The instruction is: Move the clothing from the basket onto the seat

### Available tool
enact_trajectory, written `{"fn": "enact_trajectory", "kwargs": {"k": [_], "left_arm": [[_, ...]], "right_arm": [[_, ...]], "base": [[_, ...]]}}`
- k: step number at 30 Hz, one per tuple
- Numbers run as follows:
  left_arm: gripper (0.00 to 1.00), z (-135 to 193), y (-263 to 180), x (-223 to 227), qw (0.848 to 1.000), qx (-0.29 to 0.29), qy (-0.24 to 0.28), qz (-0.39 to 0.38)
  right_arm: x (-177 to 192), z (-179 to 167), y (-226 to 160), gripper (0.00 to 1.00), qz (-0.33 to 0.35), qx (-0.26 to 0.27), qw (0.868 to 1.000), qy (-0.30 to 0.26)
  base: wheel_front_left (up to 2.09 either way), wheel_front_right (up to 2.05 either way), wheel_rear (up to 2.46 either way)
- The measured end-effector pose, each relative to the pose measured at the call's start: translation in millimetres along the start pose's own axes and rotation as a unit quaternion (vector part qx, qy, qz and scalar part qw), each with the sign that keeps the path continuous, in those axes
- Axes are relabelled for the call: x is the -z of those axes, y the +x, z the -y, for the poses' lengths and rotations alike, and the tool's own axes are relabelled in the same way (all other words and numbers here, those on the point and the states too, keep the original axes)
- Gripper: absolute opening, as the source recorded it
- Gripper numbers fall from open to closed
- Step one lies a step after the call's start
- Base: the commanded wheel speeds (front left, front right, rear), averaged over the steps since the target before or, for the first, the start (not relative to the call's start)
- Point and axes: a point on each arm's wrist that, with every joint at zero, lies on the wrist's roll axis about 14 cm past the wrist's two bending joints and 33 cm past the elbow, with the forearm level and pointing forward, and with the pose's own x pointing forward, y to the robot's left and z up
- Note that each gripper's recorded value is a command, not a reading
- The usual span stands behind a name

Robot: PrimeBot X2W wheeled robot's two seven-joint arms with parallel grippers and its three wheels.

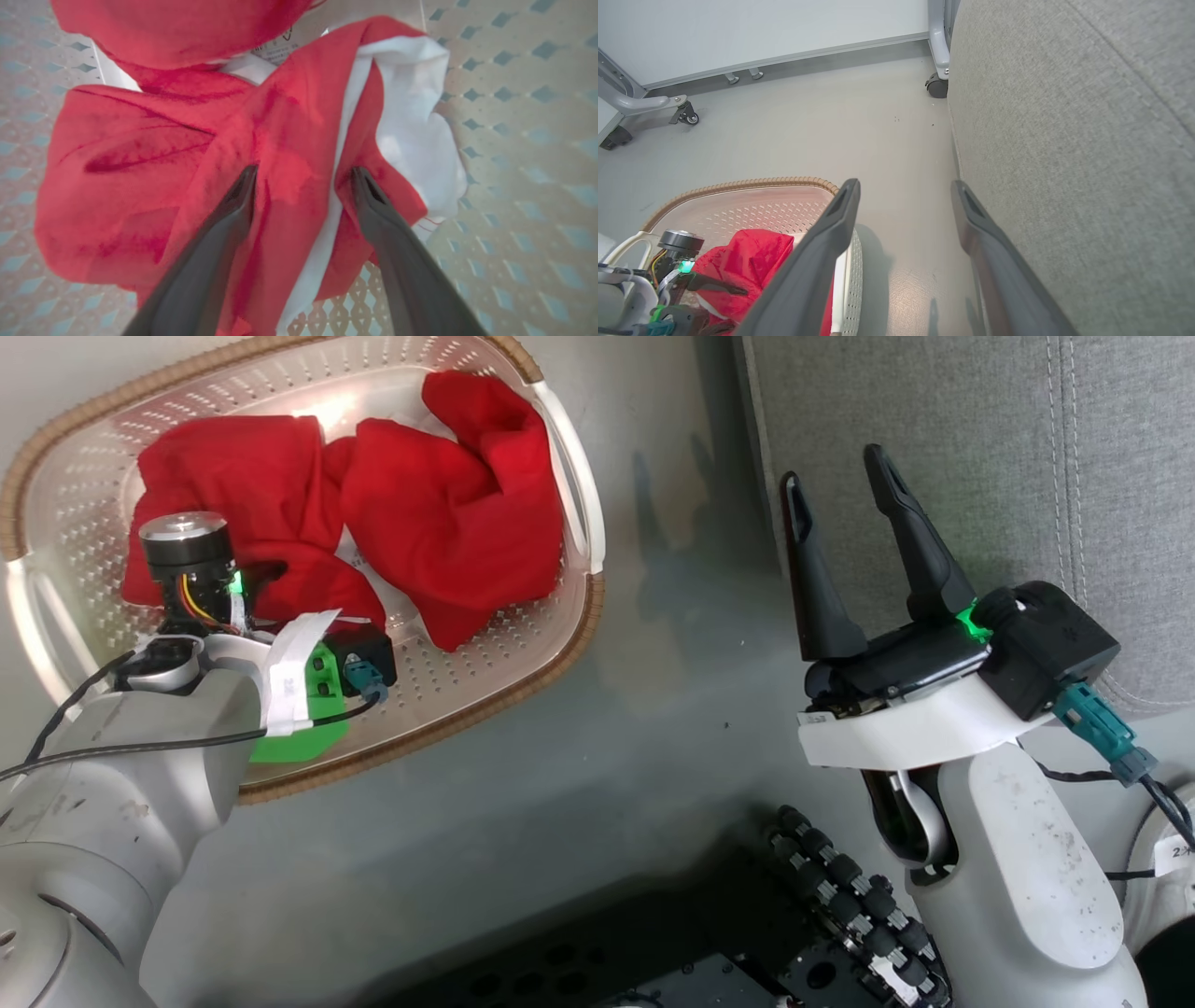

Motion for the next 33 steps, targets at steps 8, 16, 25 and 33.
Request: {"fn": "enact_trajectory", "kwargs": {"k": [8, 16, 25, 33], "left_arm": [[1.00, 11, 18, 15, 0.998, 0.018, 0.008, -0.052], [1.00, 19, 24, 25, 0.993, 0.029, -0.026, -0.116], [0.00, 29, 24, 27, 0.985, 0.043, -0.061, -0.156], [0.00, 25, 22, 18, 0.986, 0.039, -0.072, -0.144]], "right_arm": [[10, 0, 0, 1.00, -0.014, -0.003, 1.000, -0.001], [17, 2, -9, 1.00, -0.029, 0.004, 1.000, 0.002], [20, 5, -17, 1.00, -0.037, 0.012, 0.999, 0.004], [12, 5, -15, 1.00, -0.027, 0.010, 1.000, 0.002]], "base": [[0.00, 0.00, 0.00], [0.00, 0.00, 0.00], [0.00, 0.00, 0.00], [0.00, 0.00, 0.00]]}}
